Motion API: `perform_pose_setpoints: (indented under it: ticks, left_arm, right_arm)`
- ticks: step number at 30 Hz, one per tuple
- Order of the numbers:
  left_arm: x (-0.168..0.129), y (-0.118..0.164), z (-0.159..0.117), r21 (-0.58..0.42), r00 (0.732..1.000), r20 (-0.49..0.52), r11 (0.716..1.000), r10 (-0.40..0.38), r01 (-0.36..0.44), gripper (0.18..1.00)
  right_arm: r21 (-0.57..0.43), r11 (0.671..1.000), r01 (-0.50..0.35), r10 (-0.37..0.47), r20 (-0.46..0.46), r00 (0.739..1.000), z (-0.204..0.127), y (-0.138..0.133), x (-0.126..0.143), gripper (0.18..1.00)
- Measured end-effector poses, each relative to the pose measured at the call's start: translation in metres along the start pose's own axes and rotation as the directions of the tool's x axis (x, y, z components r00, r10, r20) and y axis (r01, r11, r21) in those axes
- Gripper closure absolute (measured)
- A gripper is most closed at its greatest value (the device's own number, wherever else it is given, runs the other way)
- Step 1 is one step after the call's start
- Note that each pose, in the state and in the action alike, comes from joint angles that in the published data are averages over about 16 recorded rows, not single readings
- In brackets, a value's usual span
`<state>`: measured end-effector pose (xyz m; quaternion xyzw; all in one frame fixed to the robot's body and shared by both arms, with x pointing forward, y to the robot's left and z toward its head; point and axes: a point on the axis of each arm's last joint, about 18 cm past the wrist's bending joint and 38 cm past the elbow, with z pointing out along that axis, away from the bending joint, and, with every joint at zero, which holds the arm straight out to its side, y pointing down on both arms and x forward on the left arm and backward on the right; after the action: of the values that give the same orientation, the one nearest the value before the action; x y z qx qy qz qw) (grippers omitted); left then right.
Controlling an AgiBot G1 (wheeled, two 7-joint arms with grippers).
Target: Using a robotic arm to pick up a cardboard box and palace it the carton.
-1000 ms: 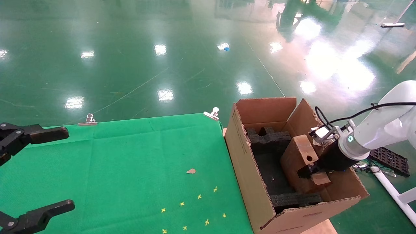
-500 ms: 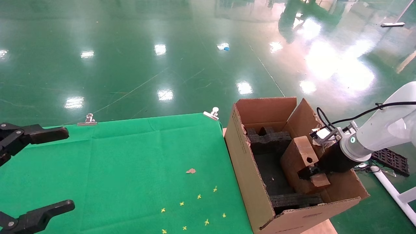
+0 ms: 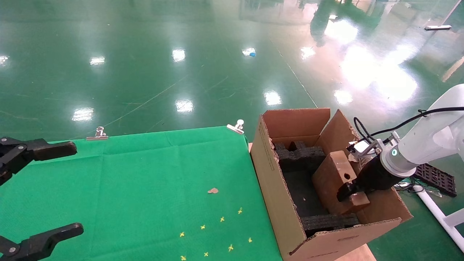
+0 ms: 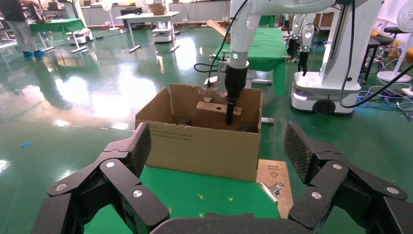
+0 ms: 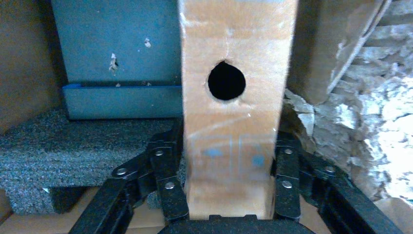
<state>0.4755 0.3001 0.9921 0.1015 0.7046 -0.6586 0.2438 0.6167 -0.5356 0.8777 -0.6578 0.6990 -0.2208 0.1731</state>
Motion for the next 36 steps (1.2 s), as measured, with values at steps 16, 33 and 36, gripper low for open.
perform_pose_setpoints:
  ticks: [16, 33, 36]
  left_arm:
    - [0.0, 0.0, 0.0, 0.0, 1.0, 0.0, 1.0, 0.0, 0.0, 0.184]
    - [0.0, 0.0, 0.0, 0.0, 1.0, 0.0, 1.0, 0.0, 0.0, 0.184]
    - [0.0, 0.0, 0.0, 0.0, 1.0, 0.0, 1.0, 0.0, 0.0, 0.184]
  right_arm:
    - [0.021, 1.0, 0.007, -0.007, 0.002, 1.0, -0.009, -0.008, 0.0, 0.344]
    - [0.314, 0.945, 0.092, -0.117, 0.061, 0.991, -0.13, -0.078, -0.003, 0.184]
    - [0.38, 0.917, 0.12, -0.155, 0.064, 0.986, -0.158, -0.089, -0.004, 0.181]
